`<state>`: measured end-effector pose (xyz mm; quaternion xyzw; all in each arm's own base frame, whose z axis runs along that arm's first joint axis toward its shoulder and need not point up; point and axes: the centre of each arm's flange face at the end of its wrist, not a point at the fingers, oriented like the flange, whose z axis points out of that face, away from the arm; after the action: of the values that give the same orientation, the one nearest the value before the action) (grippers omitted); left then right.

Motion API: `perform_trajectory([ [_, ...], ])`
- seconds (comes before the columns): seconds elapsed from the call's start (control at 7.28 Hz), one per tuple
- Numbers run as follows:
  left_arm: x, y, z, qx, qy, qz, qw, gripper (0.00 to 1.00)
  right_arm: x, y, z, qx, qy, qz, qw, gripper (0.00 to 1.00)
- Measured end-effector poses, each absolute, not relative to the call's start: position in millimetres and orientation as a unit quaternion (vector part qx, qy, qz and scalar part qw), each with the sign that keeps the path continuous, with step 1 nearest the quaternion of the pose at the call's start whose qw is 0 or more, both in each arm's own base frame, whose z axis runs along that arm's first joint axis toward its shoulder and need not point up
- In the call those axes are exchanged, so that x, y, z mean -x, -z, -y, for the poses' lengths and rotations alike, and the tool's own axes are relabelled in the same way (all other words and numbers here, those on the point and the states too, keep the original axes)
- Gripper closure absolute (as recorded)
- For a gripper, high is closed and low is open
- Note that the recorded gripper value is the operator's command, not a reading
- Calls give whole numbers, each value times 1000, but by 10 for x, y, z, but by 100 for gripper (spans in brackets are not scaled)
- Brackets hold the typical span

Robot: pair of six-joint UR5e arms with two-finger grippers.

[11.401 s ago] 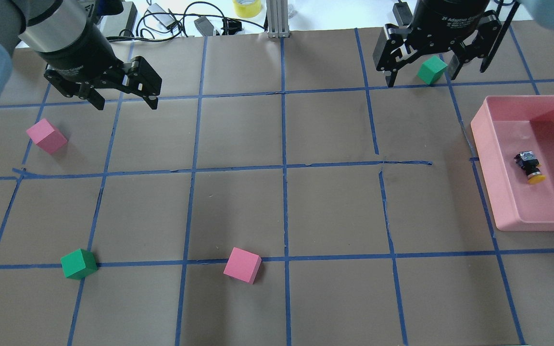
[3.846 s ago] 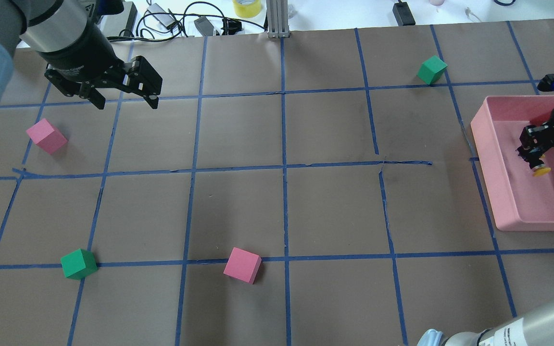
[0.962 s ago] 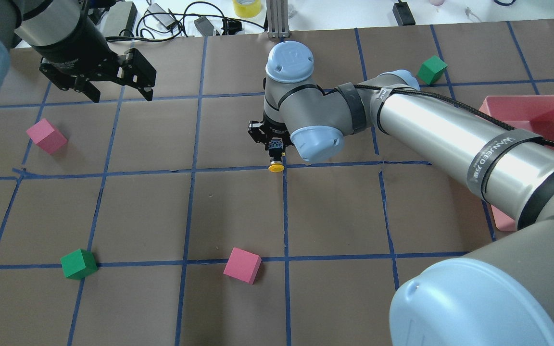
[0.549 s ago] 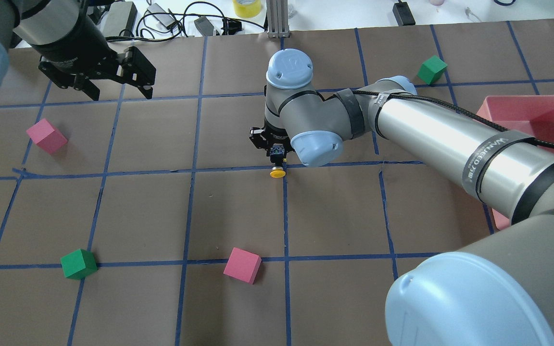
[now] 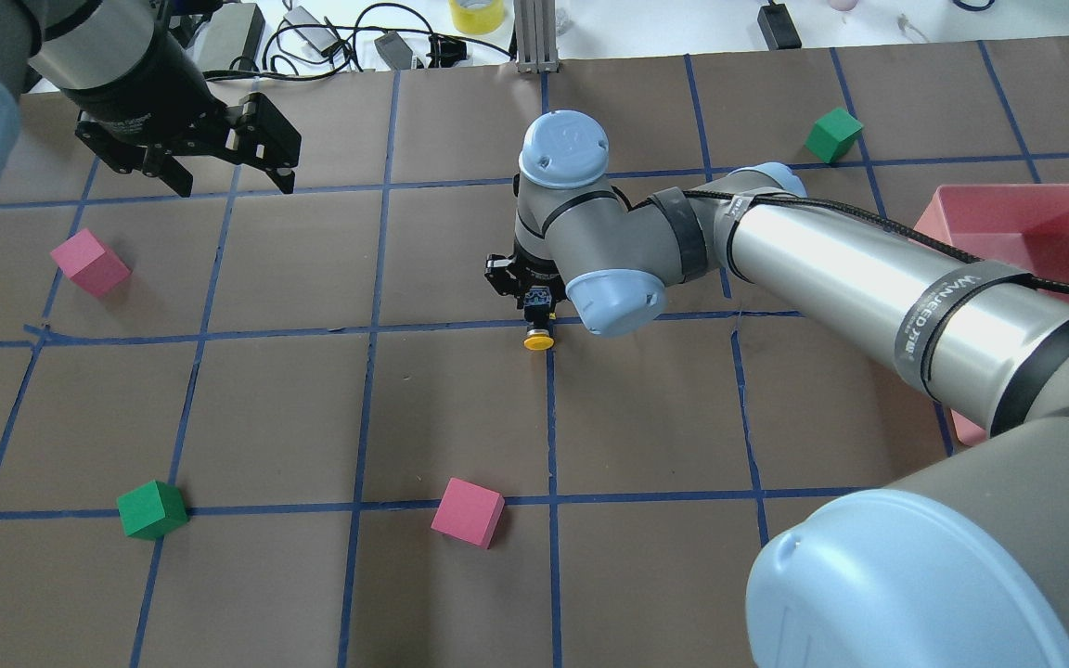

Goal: Align button upright
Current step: 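Open the right gripper and retract it away from the switch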

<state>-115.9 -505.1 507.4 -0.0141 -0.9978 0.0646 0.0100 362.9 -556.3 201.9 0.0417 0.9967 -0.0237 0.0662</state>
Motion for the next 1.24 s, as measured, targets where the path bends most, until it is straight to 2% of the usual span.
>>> perform_trajectory([
  [0.27,1163,-5063,5048,14,-64,998,10,0,-3630,-2040,5564,-43,29,-996,69,1],
  [0.82,1163,-5053,5046,14,-63,998,10,0,-3416,-2598,5578,-22,52,-996,71,0],
  [1.24,1167,-5056,5044,15,-63,998,10,0,-2240,-3546,5659,-8,22,-999,45,0],
])
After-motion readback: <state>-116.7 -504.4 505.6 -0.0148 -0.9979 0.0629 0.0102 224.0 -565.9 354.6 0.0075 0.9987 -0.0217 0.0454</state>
